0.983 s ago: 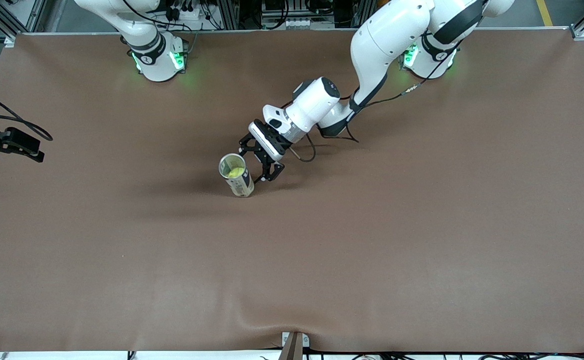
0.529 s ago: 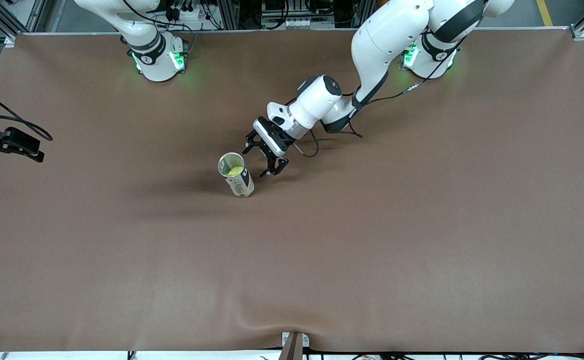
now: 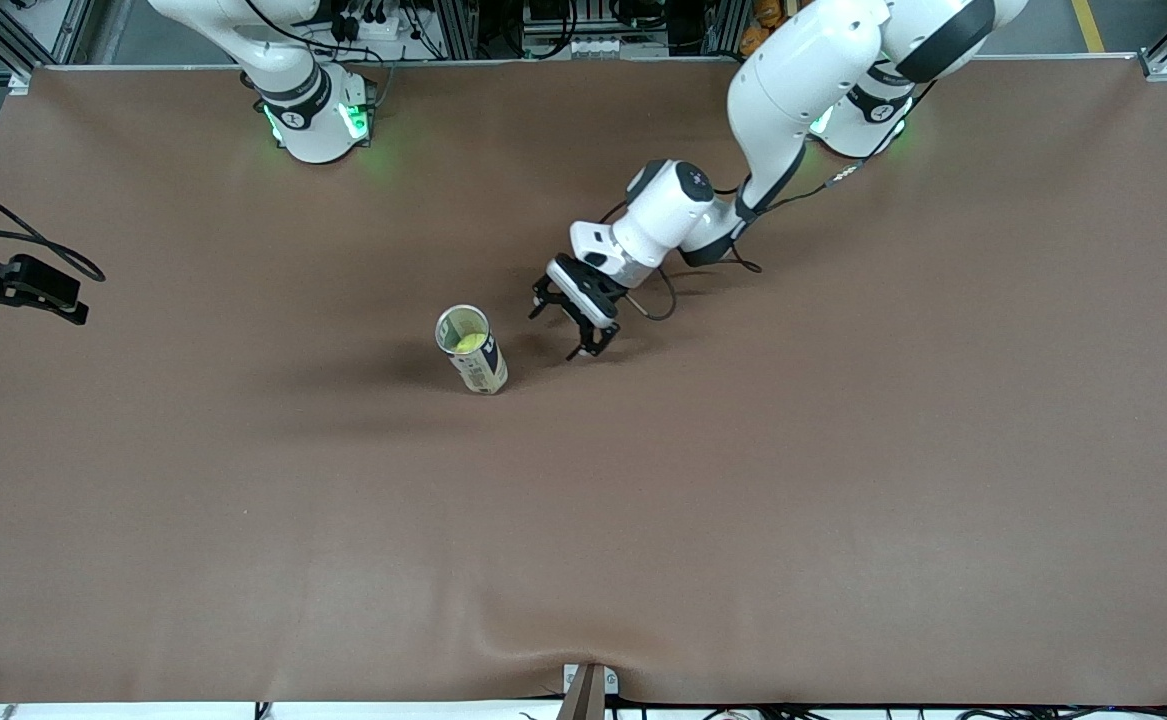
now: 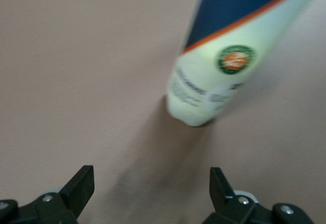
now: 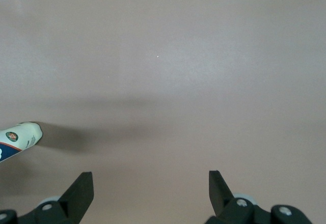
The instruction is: Insert tennis ball vertically with right arm
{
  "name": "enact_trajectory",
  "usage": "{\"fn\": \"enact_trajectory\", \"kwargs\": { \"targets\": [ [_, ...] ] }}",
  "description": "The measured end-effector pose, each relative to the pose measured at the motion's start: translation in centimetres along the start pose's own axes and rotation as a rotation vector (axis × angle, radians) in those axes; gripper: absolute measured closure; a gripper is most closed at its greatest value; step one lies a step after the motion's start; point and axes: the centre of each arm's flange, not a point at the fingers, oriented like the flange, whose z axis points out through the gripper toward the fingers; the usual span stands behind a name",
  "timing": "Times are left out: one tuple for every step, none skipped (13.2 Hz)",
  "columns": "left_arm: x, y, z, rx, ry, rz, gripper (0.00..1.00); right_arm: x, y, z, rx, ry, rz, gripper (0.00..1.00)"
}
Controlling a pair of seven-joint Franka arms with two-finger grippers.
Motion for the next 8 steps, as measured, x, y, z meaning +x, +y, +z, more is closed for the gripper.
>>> {"fn": "enact_trajectory", "kwargs": {
  "targets": [
    [0.2,-1.0,-0.2,0.011,0.003,-0.017,0.00,0.0,0.0,0.0,0.000,0.000,0.000,0.00],
    [0.5,-2.1,-0.3,0.022,0.007,-0.032,0.00,0.0,0.0,0.0,0.000,0.000,0.000,0.00],
    [0.8,-3.1,-0.5,0.033,0.013,-0.046,0.00,0.0,0.0,0.0,0.000,0.000,0.000,0.00],
    [1.4,-4.1,-0.8,0.044,0.022,-0.058,0.00,0.0,0.0,0.0,0.000,0.000,0.000,0.00],
    [2.1,-4.9,-1.0,0.051,0.030,-0.069,0.00,0.0,0.0,0.0,0.000,0.000,0.000,0.00],
    [3.0,-5.7,-1.2,0.054,0.034,-0.079,0.00,0.0,0.0,0.0,0.000,0.000,0.000,0.00],
    [4.1,-6.5,-1.2,0.052,0.029,-0.090,0.00,0.0,0.0,0.0,0.000,0.000,0.000,0.00],
    [5.3,-7.3,-1.3,0.046,0.018,-0.103,0.00,0.0,0.0,0.0,0.000,0.000,0.000,0.00]
  ]
}}
